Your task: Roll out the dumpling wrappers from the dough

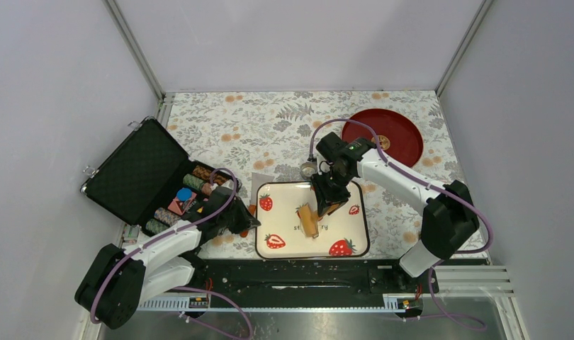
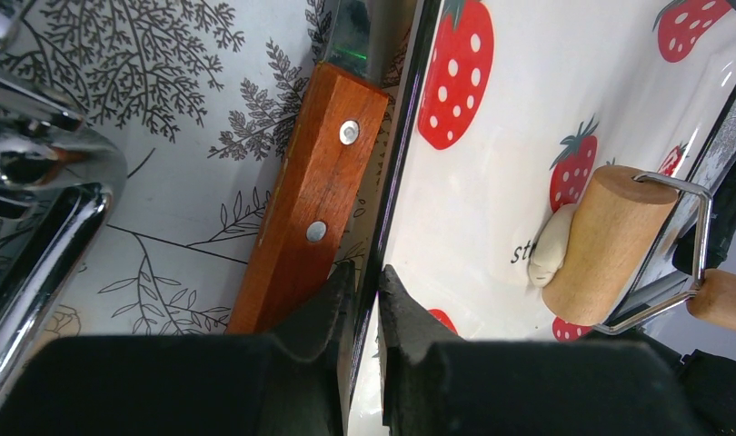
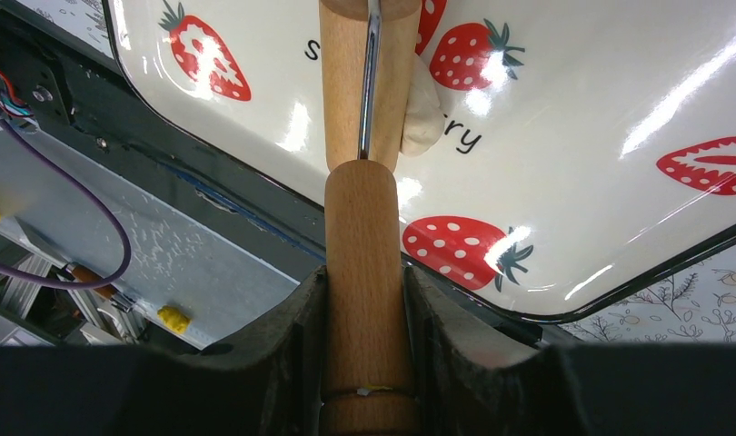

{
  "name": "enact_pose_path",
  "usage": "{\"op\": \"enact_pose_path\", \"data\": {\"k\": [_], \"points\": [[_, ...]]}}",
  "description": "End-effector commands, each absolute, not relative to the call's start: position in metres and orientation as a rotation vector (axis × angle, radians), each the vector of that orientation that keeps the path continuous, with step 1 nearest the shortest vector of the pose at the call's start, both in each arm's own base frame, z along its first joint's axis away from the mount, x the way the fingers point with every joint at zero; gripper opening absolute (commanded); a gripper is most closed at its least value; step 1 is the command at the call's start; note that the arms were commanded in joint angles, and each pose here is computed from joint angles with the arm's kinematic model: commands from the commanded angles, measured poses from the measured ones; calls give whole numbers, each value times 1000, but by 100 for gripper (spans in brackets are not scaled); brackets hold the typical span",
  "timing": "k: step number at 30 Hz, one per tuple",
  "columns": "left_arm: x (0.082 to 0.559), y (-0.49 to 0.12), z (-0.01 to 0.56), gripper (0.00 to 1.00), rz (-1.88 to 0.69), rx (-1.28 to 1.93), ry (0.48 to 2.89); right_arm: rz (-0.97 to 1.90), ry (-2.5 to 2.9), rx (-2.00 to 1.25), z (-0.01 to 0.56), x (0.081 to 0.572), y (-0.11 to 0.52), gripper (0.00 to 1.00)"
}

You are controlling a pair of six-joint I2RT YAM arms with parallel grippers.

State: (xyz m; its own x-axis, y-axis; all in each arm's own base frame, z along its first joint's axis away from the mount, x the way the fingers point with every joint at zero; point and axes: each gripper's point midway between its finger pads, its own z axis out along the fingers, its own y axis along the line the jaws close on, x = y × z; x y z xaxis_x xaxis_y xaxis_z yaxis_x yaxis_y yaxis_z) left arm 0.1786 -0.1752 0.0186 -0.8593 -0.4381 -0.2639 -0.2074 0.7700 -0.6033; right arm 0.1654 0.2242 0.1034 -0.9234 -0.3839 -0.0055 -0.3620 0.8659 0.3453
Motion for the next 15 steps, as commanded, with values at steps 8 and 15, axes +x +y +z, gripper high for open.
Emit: {"op": "enact_pose_path", "data": {"k": [8, 15], "points": [[190, -160, 12, 0, -719, -556, 2520, 85, -2726, 660, 26, 122, 151, 0], [189, -160, 12, 0, -717, -557, 2522, 63, -2743, 660, 27, 125, 155, 0]]}}
